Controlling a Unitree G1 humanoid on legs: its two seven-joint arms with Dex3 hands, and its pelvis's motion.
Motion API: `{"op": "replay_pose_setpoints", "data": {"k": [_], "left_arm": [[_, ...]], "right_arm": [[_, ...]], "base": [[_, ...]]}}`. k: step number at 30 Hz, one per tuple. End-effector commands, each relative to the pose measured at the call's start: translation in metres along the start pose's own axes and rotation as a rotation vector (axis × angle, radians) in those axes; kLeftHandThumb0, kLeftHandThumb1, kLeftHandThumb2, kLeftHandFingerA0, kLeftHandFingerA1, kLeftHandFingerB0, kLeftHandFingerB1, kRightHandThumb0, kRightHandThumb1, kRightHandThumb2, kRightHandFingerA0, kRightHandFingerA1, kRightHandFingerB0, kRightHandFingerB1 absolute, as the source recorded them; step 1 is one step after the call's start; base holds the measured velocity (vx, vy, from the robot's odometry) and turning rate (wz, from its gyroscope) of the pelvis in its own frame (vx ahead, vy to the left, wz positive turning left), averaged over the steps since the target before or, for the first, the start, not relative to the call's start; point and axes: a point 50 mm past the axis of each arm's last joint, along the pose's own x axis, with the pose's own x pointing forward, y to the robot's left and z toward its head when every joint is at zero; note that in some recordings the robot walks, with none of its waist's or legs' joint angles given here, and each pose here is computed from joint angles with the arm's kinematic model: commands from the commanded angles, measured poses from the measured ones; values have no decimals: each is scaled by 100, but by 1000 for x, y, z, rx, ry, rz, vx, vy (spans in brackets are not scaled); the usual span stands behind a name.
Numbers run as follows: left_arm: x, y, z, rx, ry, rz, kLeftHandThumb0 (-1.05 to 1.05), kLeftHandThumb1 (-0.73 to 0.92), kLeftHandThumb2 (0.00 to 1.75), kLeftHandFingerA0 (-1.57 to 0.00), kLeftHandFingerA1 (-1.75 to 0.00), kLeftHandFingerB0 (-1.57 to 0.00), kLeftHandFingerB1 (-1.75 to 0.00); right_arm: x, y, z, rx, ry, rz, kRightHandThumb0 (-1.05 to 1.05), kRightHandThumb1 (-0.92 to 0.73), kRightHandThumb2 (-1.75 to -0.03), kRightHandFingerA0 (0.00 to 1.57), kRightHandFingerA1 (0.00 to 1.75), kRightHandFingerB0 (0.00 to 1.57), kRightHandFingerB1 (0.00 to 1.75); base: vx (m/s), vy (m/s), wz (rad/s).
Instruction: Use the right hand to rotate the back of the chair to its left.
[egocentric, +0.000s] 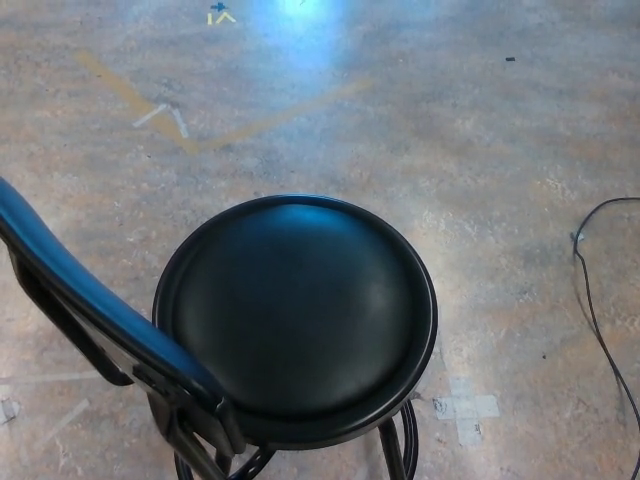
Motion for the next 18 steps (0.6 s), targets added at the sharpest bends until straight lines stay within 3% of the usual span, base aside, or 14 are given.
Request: {"op": "replay_pose_setpoints", "data": {"k": [1,12,13,18], "left_arm": [[-1,-1,-5,-33,21,4,-47,72,61,-64,-51,-61,-47],[-1,-1,-7,-19,25,-1,-47,73,62,-64,-51,-61,-46],[-1,-1,-7,-6,24,-4,-48,72,62,-63,-49,-61,-45],[-1,-1,-8,21,26,-12,-49,71,61,-63,-49,-61,-45]], "right_arm": [[-1,0,-7,59,55,-50,-81,-80,-115,0,18,0,16],[-2,2,-11,101,69,-40,-88,-83,-116,0,11,0,9],[-2,3,-12,107,72,-31,-87,-77,-101,0,3,0,4],[-2,4,-12,122,80,-17,-87,-77,-101,0,3,0,4]], "base": [[0,0,0],[0,0,0],[0,0,0],[0,0,0]]}}
